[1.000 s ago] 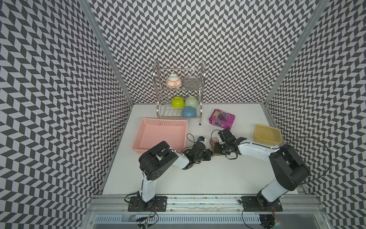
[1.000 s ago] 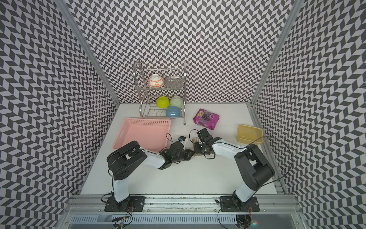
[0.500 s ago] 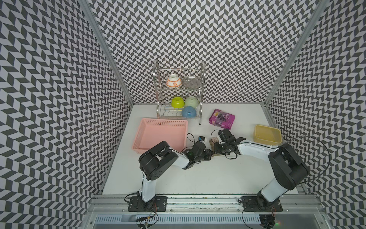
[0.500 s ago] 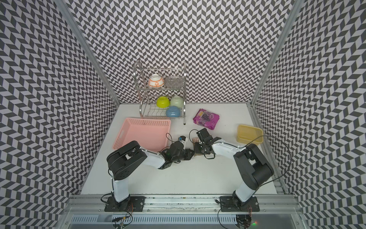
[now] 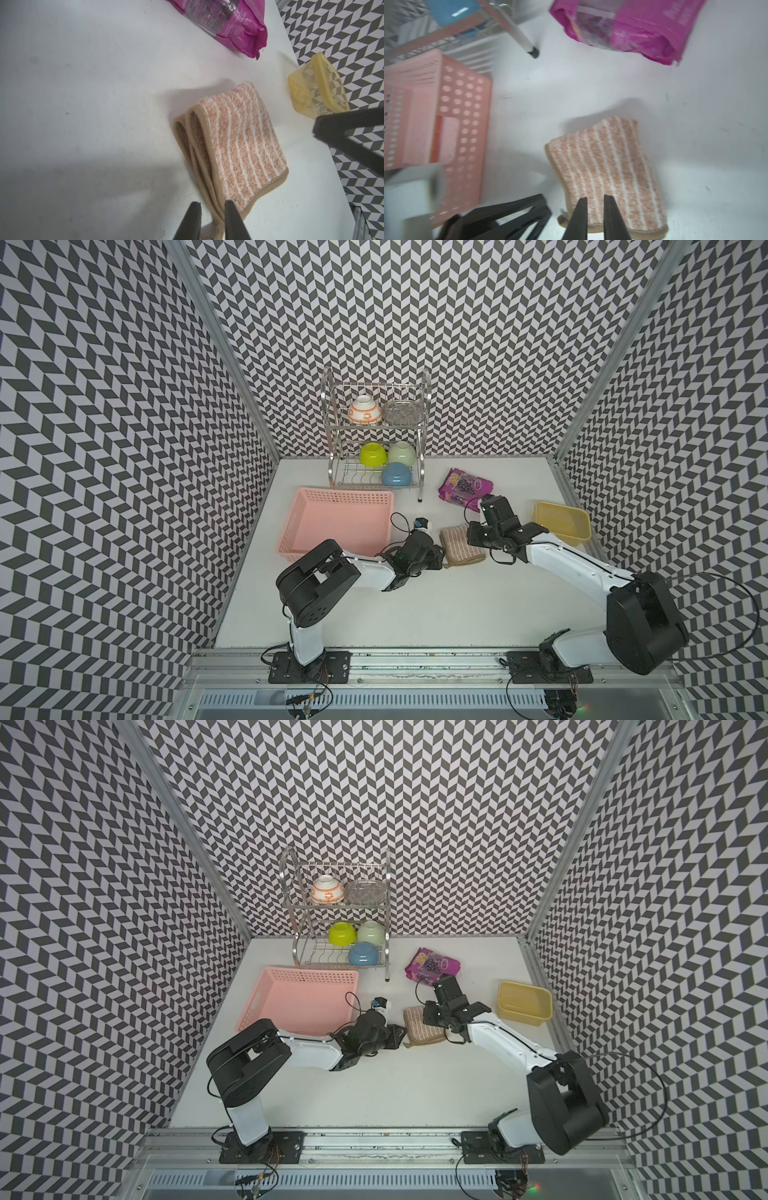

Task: Fold the square dishcloth
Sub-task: Smooth out the cleaning item at the center of the board.

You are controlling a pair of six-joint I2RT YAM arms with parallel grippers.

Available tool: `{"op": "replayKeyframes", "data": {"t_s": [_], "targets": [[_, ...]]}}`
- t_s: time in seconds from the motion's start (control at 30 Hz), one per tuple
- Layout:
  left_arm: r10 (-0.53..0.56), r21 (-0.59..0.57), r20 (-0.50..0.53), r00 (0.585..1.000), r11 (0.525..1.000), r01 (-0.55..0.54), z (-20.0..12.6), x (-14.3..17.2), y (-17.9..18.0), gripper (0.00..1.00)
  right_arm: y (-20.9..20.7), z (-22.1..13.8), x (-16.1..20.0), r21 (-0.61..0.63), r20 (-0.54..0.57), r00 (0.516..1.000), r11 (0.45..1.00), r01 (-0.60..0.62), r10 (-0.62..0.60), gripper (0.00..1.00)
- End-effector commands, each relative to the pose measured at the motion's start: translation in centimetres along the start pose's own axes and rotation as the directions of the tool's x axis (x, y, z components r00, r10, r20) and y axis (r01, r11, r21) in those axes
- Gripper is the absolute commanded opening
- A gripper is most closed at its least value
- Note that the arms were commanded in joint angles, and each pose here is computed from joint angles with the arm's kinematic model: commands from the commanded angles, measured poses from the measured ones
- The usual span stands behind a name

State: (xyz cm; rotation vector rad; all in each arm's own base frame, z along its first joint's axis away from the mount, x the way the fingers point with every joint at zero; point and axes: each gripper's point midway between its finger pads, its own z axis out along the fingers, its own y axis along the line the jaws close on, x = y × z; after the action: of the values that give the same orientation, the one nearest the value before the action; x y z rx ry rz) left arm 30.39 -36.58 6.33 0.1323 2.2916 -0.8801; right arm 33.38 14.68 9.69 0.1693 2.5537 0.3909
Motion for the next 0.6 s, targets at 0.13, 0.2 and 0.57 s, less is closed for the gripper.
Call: {"op": "replayKeyframes", "data": {"t_s": [0.13, 0.2, 0.57], "targets": [[0.122, 0.017, 0.06, 0.991, 0.992, -0.123, 0.2, -3.5, -3.7, 0.23, -3.4, 1.0, 1.3, 0.044, -0.016, 1.0, 0.999, -0.01, 0.01, 0.2], [0.142, 0.022, 0.051, 0.989, 0.989, -0.143, 1.2, -3.9, -4.2, 0.23, -3.5, 1.3, 1.9, 0.038, -0.029, 0.999, 0.999, -0.013, 0.014, 0.2], [0.117, -0.003, -0.022, 0.993, 0.993, -0.117, 4.8, -4.1, -1.2, 0.21, -3.2, 2.0, 3.7, -0.02, -0.06, 0.998, 1.0, -0.019, 0.018, 0.23]]}}
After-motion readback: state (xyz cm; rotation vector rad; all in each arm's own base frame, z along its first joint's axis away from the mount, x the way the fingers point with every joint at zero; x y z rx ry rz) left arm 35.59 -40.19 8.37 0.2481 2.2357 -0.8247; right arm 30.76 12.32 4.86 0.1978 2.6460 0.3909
